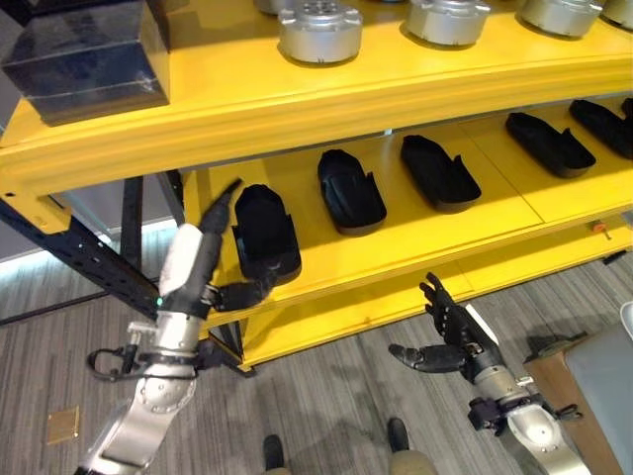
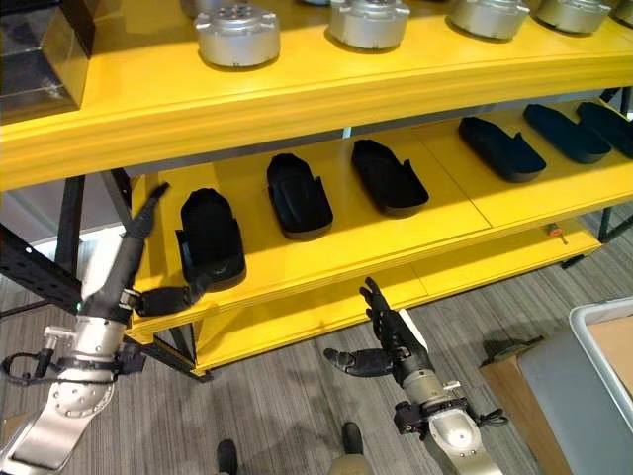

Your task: Move parts from the plastic box to the shelf.

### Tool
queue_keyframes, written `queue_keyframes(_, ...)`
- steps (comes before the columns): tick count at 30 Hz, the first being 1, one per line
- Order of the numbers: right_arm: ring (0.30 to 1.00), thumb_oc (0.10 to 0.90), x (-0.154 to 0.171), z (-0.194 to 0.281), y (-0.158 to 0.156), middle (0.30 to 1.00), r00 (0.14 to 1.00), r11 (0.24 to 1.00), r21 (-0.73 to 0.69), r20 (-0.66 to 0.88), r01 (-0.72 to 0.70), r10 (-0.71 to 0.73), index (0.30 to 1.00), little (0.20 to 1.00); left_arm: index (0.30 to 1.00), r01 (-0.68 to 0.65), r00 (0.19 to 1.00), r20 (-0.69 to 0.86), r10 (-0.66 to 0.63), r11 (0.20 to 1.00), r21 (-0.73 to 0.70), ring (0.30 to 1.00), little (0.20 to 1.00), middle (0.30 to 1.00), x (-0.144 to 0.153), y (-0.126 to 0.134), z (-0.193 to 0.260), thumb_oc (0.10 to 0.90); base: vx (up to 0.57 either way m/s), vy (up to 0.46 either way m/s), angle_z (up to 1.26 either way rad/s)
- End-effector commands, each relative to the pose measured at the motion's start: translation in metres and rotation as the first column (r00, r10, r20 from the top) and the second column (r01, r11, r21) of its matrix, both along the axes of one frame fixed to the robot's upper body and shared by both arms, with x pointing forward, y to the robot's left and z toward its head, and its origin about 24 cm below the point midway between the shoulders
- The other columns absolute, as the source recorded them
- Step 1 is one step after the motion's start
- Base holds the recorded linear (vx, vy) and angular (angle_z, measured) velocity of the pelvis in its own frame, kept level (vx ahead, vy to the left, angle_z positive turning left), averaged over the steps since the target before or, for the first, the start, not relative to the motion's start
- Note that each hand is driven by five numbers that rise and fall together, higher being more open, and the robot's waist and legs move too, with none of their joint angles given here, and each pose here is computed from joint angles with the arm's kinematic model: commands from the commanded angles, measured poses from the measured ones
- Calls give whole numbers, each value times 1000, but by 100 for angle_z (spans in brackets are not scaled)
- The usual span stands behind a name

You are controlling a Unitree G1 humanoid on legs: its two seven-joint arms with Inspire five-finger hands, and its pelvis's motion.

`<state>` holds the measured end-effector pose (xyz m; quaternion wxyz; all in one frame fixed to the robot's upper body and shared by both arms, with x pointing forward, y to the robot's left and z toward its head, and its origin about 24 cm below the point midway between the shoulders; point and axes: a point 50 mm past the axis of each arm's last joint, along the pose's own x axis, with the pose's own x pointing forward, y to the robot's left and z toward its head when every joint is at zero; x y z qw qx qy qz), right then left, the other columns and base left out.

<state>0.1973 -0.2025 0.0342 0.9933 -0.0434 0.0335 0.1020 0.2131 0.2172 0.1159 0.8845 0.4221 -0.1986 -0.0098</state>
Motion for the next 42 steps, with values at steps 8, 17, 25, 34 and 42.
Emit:
queue_keyframes(8, 1000, 900, 12, 74, -6, 1000, 921, 1000, 16, 390, -10, 3, 1000, 1000, 1000, 113, 989, 54, -136, 944, 311, 1000, 1000, 1000, -2, -12, 4, 900, -22, -22, 3)
queue_keyframes(17, 1000, 900, 16, 76, -5, 1000, 917, 1000, 25, 399, -7, -4, 1000, 1000, 1000, 123, 992, -13, -127, 930, 347, 1000, 1000, 1000, 0, -13, -13, 900, -1, -8, 1)
queue_keyframes(25, 1000, 900, 19, 79, -4, 1000, 911, 1000, 23, 413, 4, -13, 1000, 1000, 1000, 111, 994, -43, -103, 928, 355, 1000, 1000, 1000, 6, -14, -24, 900, 1, -1, 0)
queue_keyframes(34, 1000, 900, 23, 83, 0, 1000, 899, 999, 37, 437, 2, -18, 1000, 1000, 1000, 83, 997, -30, -77, 942, 325, 1000, 1000, 1000, 13, -14, -25, 900, 0, 0, 0)
queue_keyframes(42, 1000, 900, 23, 82, 0, 1000, 903, 999, 31, 430, 9, -21, 1000, 1000, 1000, 67, 998, -30, -60, 944, 322, 1000, 1000, 1000, 15, -15, -28, 900, 0, 0, 0)
